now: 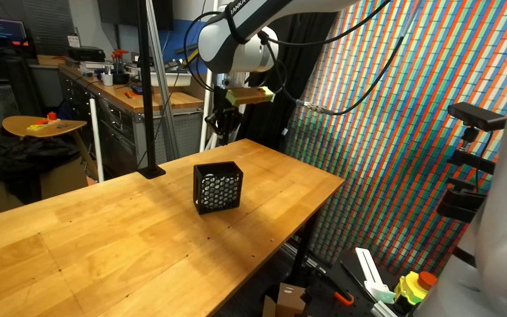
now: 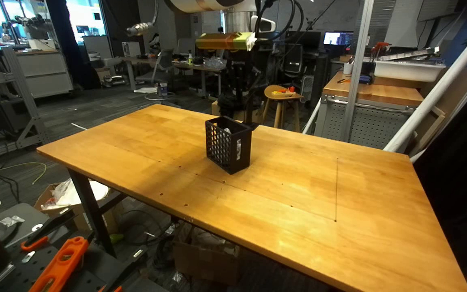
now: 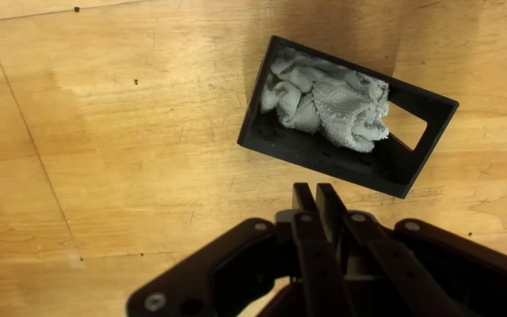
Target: Pick up the cloth and put it in the box
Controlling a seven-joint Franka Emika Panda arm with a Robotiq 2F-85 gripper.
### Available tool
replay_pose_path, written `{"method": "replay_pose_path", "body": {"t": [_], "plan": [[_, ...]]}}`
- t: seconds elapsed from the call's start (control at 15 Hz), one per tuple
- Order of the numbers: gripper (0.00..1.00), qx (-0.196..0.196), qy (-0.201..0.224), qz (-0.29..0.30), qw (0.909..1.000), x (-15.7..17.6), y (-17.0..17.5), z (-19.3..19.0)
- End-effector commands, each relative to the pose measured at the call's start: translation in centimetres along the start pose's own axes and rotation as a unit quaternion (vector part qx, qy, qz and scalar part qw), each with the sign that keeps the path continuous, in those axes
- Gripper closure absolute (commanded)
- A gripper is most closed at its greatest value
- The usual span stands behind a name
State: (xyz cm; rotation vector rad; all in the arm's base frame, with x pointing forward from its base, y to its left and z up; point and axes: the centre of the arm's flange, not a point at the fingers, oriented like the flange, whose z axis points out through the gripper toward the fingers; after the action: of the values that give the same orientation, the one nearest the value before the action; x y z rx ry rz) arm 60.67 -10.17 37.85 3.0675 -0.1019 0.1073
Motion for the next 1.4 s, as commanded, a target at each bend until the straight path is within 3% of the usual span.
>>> {"method": "replay_pose_path", "body": {"t": [0.0, 0.53, 0.6, 0.67, 0.73, 0.93, 1.33], "plan": [[0.89, -0.004, 0.02, 0.01, 0.9997, -1.0, -0.2, -3.1], [0.86, -0.004, 0.042, 0.026, 0.9988, -1.6, -2.5, -5.8], [0.68, -0.003, 0.041, 0.029, 0.9987, -1.6, -2.8, -6.0], [0.61, 0.0, 0.037, 0.037, 0.9986, -1.7, -3.3, -6.2], [0.86, 0.003, 0.035, 0.025, 0.9991, -0.5, -2.3, -4.9], [0.63, 0.005, 0.035, 0.031, 0.9989, -0.7, -3.0, -5.2], [0.61, 0.005, 0.034, 0.033, 0.9989, -0.8, -3.0, -5.2]]}}
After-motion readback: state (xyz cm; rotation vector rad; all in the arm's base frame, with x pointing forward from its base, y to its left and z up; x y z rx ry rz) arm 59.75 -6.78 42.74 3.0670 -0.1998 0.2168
